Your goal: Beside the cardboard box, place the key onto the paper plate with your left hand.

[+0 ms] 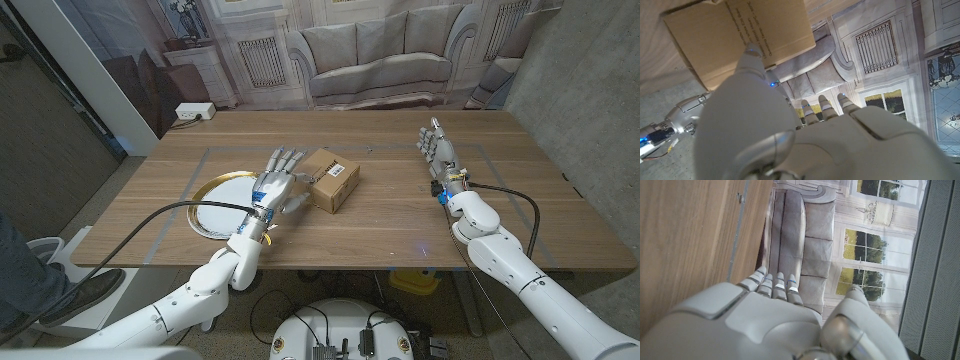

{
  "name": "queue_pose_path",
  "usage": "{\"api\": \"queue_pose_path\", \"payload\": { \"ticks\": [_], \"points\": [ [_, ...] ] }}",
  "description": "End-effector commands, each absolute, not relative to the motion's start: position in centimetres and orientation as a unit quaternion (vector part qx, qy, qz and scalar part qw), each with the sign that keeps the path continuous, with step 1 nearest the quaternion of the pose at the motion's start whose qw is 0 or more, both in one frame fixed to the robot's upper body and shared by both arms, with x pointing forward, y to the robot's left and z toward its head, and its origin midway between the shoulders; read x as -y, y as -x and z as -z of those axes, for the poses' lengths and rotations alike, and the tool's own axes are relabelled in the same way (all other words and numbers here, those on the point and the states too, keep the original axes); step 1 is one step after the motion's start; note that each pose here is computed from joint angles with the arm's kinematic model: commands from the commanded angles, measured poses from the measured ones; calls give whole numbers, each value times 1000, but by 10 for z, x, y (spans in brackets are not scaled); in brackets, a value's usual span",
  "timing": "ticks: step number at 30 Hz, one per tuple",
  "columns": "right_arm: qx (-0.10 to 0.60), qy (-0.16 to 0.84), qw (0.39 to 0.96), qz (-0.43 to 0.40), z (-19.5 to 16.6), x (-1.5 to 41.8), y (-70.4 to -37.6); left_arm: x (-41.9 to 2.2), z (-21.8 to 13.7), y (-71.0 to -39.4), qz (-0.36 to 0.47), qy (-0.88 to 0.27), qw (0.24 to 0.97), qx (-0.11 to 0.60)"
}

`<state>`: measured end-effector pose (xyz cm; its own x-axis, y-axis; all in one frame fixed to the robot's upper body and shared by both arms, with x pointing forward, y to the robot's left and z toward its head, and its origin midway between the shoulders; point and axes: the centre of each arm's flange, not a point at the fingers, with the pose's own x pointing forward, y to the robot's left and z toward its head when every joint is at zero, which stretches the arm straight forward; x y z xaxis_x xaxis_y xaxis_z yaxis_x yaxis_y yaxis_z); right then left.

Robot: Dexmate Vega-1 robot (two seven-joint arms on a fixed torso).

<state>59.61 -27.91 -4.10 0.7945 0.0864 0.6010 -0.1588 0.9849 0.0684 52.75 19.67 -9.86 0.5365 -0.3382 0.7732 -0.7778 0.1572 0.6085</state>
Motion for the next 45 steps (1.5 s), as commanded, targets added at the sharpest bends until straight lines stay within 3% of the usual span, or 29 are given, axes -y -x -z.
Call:
{"api": "queue_pose_path", "payload": {
  "ticks": [1, 45],
  "points": [
    [315, -59, 945, -63, 40, 280, -597, -194, 96, -531, -171, -624, 618, 446],
    [320, -63, 943, -67, 40, 285, -593, -191, 97, -525, -192, -598, 626, 462]
  ]
}}
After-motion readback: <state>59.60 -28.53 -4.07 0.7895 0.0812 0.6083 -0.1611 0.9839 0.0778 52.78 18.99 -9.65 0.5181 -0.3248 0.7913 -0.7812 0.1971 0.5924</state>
